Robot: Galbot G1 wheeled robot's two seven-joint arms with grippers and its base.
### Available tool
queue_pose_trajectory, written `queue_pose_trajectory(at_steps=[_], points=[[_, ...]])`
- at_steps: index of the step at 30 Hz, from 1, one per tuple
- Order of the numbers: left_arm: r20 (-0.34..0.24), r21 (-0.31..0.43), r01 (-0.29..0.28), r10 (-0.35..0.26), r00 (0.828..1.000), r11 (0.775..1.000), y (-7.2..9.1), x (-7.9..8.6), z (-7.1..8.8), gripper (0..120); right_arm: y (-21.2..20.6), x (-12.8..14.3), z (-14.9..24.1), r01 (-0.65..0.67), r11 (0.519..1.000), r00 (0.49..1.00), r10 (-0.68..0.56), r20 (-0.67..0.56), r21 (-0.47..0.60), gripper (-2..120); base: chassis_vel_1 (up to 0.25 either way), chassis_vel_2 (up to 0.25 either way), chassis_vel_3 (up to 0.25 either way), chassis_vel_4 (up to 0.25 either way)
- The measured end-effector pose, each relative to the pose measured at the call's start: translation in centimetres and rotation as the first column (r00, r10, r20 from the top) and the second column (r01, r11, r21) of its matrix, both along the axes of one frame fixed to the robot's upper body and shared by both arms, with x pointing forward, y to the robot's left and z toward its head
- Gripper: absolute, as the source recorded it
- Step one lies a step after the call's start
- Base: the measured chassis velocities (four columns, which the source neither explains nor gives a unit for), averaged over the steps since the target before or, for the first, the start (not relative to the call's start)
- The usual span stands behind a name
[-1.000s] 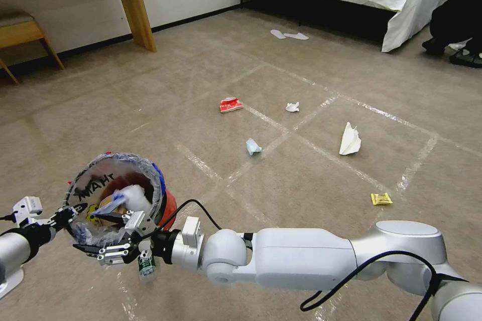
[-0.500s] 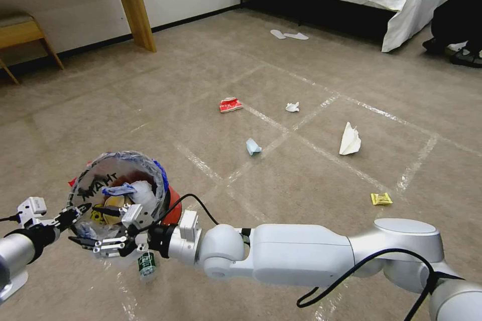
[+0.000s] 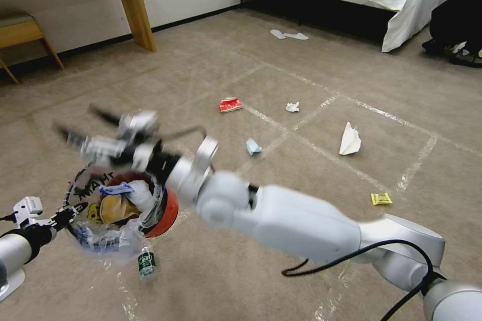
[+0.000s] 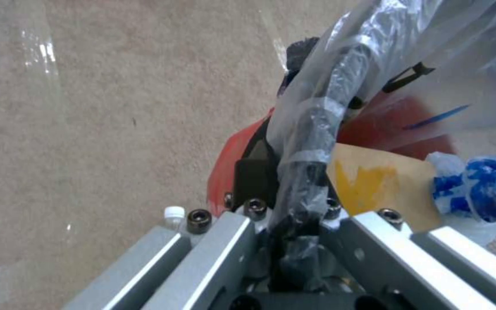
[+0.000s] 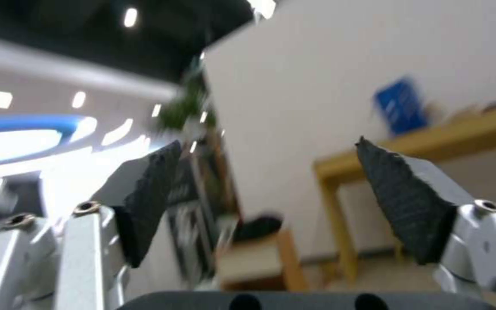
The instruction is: Pick up the trash bin and place the garbage on the floor into it.
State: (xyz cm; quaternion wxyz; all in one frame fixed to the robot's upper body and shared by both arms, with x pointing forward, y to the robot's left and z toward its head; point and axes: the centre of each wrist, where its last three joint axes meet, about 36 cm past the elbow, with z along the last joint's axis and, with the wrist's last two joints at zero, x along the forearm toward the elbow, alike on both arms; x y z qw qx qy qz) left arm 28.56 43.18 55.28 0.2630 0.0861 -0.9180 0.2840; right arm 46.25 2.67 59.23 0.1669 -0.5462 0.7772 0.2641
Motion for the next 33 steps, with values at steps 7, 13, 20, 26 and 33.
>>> queue_pose_trajectory(at_steps=[7, 13, 20, 26, 33], points=[[0.016, 0.058, -0.021, 0.02, 1.0, 0.998, 0.2, -0.4, -0.2, 0, -11.1, 3.8, 1.9, 0.307, 0.947, 0.952, -0.307, -0.02, 0.089, 95, 0.0, 0.0, 0.0, 0.0], [0.032, 0.129, -0.047, 0.044, 0.999, 0.991, 0.2, -0.7, -0.8, 0, -22.4, 4.1, 1.0, 0.617, 0.785, 0.784, -0.619, 0.048, 0.057, 100, 0.0, 0.0, 0.0, 0.0], [0.062, 0.157, -0.097, 0.089, 0.994, 0.983, 0.2, -1.2, -1.5, 0, -32.8, -1.6, -2.1, 0.885, 0.465, 0.464, -0.878, 0.116, -0.017, 100, 0.0, 0.0, 0.0, 0.0], [0.087, 0.191, -0.128, 0.113, 0.99, 0.973, 0.0, -1.6, -2.0, 0, -37.0, -4.7, -5.5, 0.969, 0.217, 0.233, -0.962, 0.142, -0.119, 100, 0.0, 0.0, 0.0, 0.0], [0.117, 0.215, -0.152, 0.129, 0.985, 0.965, 0.0, -1.8, -2.5, 0, -37.6, -8.8, -10.0, 0.966, 0.117, 0.147, -0.982, 0.116, -0.233, 100, 0.0, 0.0, 0.0, 0.0]])
